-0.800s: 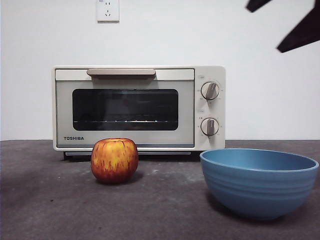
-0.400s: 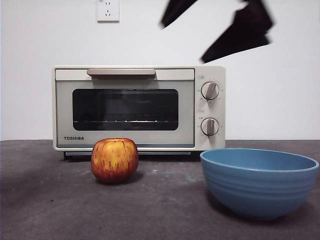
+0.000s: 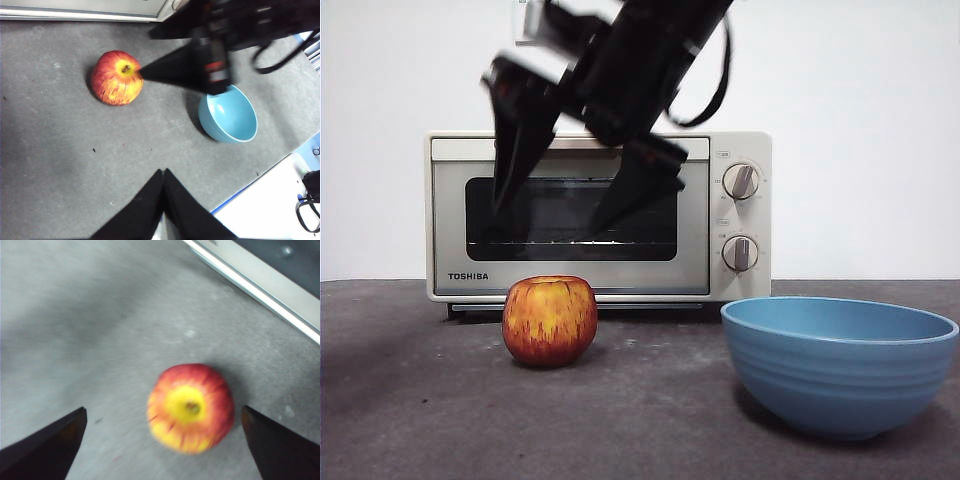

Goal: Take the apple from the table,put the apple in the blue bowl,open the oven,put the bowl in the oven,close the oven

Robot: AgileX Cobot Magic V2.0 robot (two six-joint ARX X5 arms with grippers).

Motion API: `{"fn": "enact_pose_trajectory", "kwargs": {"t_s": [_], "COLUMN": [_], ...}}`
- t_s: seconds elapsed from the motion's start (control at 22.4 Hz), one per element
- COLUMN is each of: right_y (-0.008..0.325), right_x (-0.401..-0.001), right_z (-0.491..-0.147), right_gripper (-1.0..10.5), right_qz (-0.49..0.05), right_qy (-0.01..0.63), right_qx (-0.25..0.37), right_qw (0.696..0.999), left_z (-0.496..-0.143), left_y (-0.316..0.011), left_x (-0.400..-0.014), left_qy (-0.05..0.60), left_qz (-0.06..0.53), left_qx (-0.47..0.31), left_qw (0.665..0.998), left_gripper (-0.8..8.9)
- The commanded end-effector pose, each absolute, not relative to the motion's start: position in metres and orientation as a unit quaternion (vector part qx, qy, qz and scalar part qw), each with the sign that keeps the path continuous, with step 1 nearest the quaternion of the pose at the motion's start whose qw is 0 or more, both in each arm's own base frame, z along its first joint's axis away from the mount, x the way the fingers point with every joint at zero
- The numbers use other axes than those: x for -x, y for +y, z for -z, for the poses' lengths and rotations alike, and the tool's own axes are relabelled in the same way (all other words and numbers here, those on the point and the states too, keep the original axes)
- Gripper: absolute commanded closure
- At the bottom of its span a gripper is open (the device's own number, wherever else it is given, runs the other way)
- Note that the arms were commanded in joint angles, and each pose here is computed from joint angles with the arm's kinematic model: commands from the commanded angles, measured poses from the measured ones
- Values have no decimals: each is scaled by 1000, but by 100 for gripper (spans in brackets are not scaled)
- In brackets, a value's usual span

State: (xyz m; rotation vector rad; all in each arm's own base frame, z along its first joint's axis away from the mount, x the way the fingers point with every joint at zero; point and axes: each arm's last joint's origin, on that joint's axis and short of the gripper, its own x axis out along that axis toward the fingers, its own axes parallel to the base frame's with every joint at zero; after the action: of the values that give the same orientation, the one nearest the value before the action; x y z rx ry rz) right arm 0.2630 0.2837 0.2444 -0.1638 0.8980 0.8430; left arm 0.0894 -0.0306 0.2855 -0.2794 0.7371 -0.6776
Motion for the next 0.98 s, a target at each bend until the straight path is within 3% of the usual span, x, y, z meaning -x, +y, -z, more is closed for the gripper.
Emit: {"fn": "enact_pose_trajectory", "kwargs": {"t_s": [0.04, 0.63, 0.85, 0.98], "right_y": [299, 314, 317, 316], "right_x": [-271, -288, -285, -283], "right_z": [-234, -171, -171, -176], "right_gripper": [456, 464, 661, 662], "right_qz": [-387, -350, -351, -350], "right_qy": [421, 455, 463, 468], "right_qx": [79, 105, 95, 94], "right_qw": [817, 812, 808, 806], "left_z": [-290, -290, -290, -290], "left_y": [-31, -31, -31, -31], "left_x": [-90, -90, -90, -90], "left_qy": [340, 343, 343, 343], "left_qz": [330, 330, 330, 330], "left_qx": [123, 123, 123, 123], "left_qw": [872, 871, 871, 871], "left_gripper": [806, 806, 806, 806]}}
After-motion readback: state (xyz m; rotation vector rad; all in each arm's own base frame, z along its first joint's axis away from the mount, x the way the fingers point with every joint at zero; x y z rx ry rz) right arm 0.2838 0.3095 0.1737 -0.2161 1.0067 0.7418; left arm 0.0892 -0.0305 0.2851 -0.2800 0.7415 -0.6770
